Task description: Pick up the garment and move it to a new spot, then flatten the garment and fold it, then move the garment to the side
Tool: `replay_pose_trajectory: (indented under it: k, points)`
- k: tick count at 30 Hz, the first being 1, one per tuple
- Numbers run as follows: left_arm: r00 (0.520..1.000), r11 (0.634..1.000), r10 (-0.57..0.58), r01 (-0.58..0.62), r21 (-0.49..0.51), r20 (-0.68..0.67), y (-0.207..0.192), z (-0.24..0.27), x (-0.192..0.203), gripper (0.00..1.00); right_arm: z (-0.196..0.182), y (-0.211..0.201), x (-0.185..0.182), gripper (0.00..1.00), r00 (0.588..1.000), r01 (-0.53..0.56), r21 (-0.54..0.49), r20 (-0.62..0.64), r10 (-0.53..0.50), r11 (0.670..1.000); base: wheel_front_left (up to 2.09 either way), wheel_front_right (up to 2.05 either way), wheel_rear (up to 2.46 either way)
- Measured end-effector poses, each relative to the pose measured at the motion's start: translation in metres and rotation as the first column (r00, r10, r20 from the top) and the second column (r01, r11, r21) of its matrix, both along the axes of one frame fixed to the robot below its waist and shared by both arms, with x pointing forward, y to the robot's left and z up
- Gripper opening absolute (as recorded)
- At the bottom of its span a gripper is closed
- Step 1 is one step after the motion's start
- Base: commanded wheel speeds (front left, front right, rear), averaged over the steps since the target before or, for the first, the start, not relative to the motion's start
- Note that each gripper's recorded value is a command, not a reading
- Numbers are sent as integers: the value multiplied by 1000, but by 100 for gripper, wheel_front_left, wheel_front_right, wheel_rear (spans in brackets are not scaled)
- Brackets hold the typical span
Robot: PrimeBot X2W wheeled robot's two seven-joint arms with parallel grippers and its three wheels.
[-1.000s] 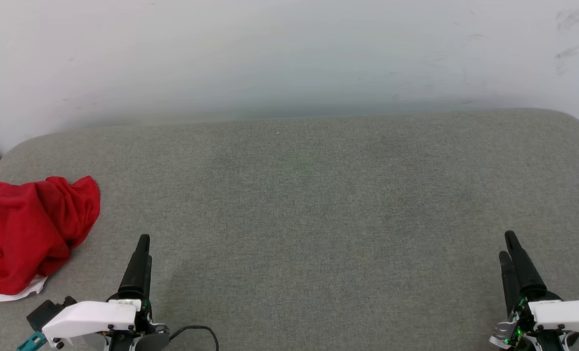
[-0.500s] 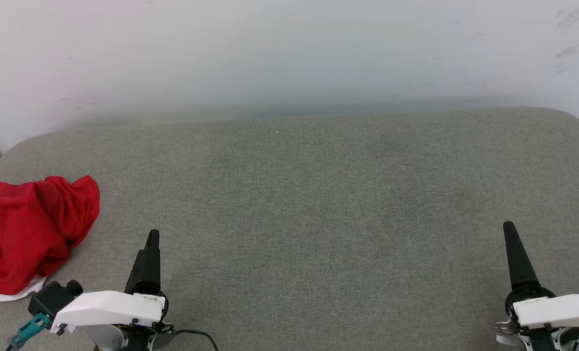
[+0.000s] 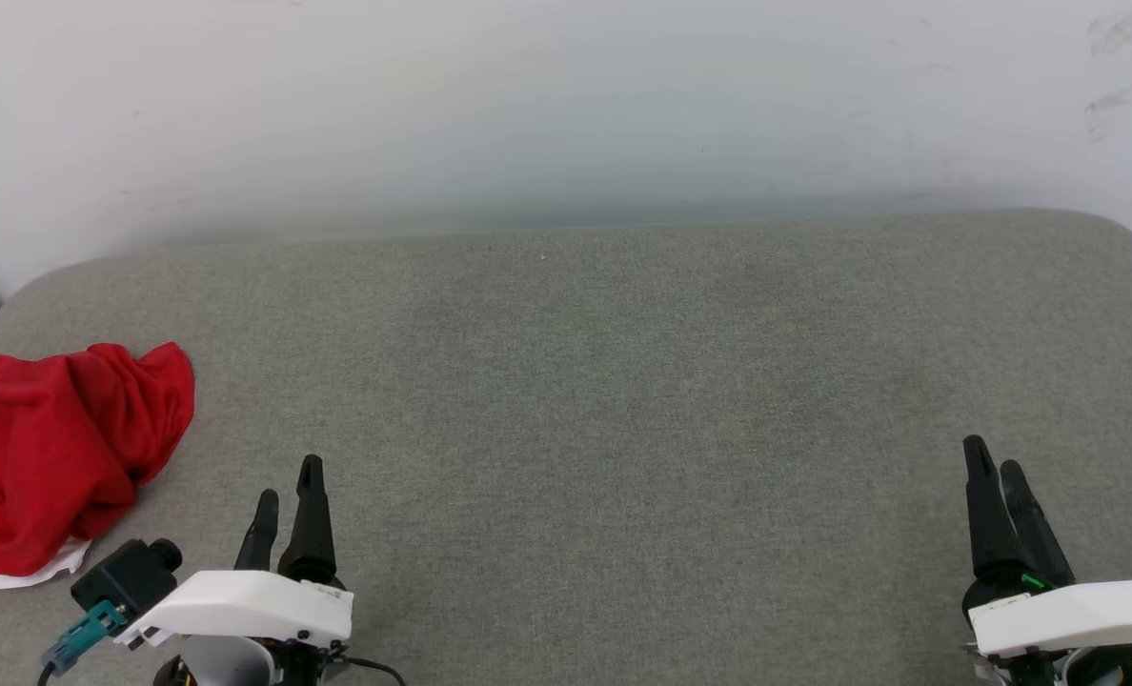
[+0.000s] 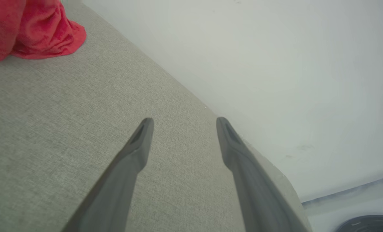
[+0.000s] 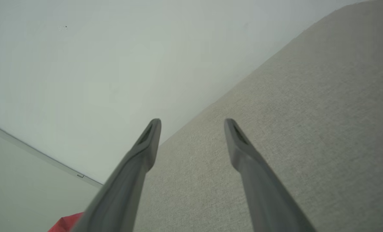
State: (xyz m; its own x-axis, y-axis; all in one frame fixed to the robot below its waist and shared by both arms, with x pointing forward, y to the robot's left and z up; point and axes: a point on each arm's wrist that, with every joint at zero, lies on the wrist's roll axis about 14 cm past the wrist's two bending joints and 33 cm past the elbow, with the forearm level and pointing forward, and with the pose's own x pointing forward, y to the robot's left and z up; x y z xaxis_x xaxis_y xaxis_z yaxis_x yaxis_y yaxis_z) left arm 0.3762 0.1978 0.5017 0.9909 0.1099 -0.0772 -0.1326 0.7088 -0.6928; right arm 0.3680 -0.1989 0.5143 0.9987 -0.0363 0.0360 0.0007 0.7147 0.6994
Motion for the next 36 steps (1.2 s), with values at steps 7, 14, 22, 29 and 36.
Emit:
replay_pose_trajectory:
  k: [7, 14, 22, 29, 36]
  points:
    - [1000, 994, -5, 4, 106, 11, -3, 4, -1, 100, -2, 0, -3, 100, 1000, 4, -98, -2, -4, 995, 0, 0, 0]
    - [1000, 980, -19, 14, 198, 23, -7, 8, -2, 100, -3, 0, -6, 100, 1000, 6, -192, 0, -6, 981, 0, 0, 0]
    - [998, 955, -35, 21, 297, 42, -11, 12, -5, 100, 0, 3, -8, 100, 1000, 3, -289, 13, 1, 957, 0, 0, 0]
    - [997, 926, -44, 19, 378, 58, -13, 16, -6, 100, 4, 6, -8, 100, 999, 1, -363, 31, 11, 932, 0, 0, 0]
    - [996, 892, -50, 13, 451, 69, -16, 19, -7, 100, 7, 8, -10, 100, 999, 4, -427, 48, 18, 904, 0, 0, 0]
